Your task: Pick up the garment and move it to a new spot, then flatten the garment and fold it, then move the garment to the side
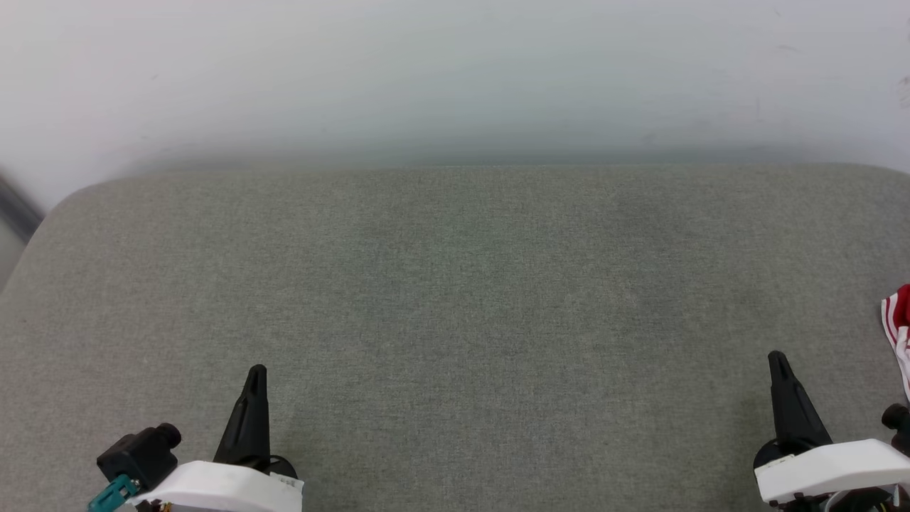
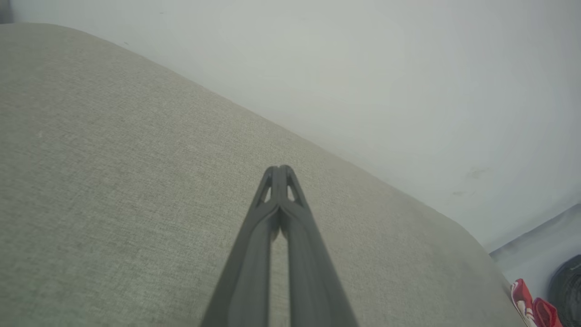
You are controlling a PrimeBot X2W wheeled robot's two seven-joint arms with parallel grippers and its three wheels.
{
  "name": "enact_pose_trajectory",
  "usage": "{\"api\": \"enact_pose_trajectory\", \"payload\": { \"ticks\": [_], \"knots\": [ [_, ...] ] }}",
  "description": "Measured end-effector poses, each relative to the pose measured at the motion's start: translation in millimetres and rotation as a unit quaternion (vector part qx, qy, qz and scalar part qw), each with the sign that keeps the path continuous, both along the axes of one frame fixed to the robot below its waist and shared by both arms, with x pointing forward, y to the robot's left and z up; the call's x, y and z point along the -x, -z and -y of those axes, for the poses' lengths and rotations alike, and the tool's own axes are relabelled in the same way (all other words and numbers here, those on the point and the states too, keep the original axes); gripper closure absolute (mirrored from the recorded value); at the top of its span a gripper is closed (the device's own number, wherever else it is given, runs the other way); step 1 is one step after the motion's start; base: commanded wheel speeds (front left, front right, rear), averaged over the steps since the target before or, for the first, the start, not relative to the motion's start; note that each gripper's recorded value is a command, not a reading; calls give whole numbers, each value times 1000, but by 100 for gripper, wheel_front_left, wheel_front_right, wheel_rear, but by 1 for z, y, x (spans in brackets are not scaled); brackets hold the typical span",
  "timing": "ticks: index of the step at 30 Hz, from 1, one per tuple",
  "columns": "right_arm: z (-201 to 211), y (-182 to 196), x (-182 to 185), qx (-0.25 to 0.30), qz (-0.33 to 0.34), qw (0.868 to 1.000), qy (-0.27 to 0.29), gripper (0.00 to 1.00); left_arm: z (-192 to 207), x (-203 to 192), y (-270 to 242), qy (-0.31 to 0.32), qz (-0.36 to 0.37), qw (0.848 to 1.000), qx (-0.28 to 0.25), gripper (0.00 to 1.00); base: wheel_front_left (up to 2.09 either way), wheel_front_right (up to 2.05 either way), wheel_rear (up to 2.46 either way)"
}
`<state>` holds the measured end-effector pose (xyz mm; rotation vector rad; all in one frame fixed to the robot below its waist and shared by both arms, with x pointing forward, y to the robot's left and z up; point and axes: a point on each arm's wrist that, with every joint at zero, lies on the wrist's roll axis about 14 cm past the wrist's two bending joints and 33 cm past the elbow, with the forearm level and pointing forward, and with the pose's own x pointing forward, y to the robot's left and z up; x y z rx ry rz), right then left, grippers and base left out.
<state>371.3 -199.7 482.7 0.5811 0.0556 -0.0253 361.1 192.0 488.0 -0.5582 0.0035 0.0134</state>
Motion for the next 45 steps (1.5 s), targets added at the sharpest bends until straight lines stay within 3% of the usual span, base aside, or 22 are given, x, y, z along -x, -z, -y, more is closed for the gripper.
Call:
{"api": "enact_pose_trajectory", "payload": {
  "ticks": [20,45],
  "knots": [
    [1,-2,-6,-136,-3,991,12,100,-5,-7,0,-12,-10,990,140,100,0,0,0],
    [1,-7,-11,-272,2,962,19,100,-9,-15,-2,-17,-13,961,277,100,0,0,0]
  ]
}}
